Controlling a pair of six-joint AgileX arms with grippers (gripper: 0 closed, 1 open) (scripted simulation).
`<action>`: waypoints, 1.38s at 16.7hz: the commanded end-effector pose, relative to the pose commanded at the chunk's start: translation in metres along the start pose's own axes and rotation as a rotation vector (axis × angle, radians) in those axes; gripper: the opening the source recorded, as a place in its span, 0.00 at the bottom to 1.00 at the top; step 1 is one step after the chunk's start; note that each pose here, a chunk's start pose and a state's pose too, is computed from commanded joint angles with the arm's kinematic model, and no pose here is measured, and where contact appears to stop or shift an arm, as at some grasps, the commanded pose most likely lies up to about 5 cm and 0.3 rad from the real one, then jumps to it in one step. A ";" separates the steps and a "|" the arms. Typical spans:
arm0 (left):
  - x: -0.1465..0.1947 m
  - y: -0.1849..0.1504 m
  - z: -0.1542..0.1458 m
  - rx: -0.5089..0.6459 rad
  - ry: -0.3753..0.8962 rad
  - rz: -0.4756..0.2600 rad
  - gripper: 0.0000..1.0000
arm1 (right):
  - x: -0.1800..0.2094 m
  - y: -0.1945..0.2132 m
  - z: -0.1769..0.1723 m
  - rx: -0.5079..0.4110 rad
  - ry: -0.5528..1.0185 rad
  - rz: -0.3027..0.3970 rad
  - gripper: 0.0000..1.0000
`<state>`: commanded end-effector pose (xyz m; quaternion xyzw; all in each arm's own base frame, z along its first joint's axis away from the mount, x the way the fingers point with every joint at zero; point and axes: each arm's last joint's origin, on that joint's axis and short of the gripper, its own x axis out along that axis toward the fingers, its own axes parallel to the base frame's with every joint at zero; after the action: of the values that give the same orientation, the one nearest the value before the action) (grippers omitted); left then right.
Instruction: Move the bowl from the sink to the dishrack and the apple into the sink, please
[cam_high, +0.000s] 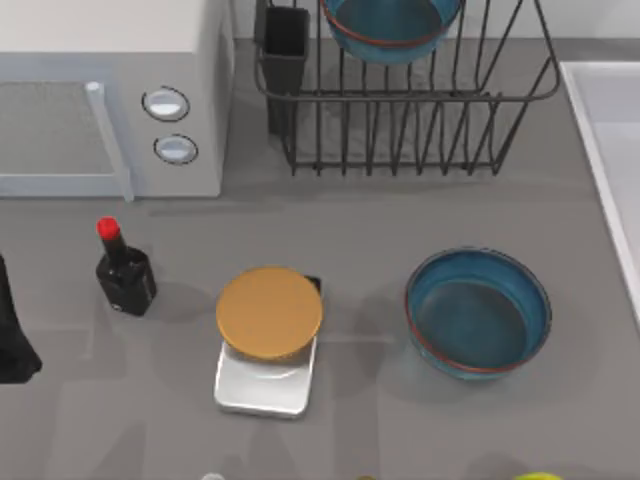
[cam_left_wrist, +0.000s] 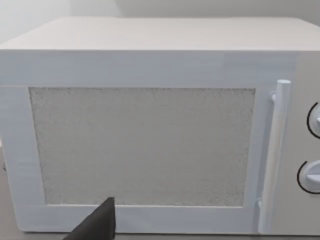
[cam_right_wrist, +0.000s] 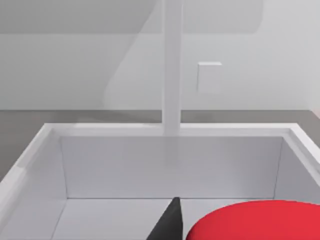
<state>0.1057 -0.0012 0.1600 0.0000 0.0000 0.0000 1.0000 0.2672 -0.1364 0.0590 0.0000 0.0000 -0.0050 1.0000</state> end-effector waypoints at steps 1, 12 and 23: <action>0.000 0.000 0.000 0.000 0.000 0.000 1.00 | 0.000 0.000 0.000 0.000 0.000 0.000 0.00; 0.000 0.000 0.000 0.000 0.000 0.000 1.00 | 0.000 0.000 0.000 0.000 0.000 0.000 0.83; 0.000 0.000 0.000 0.000 0.000 0.000 1.00 | 0.000 0.000 0.000 0.000 -0.001 0.000 1.00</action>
<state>0.1057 -0.0012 0.1600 0.0000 0.0000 0.0000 1.0000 0.2673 -0.1364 0.0592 -0.0002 -0.0004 -0.0049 1.0000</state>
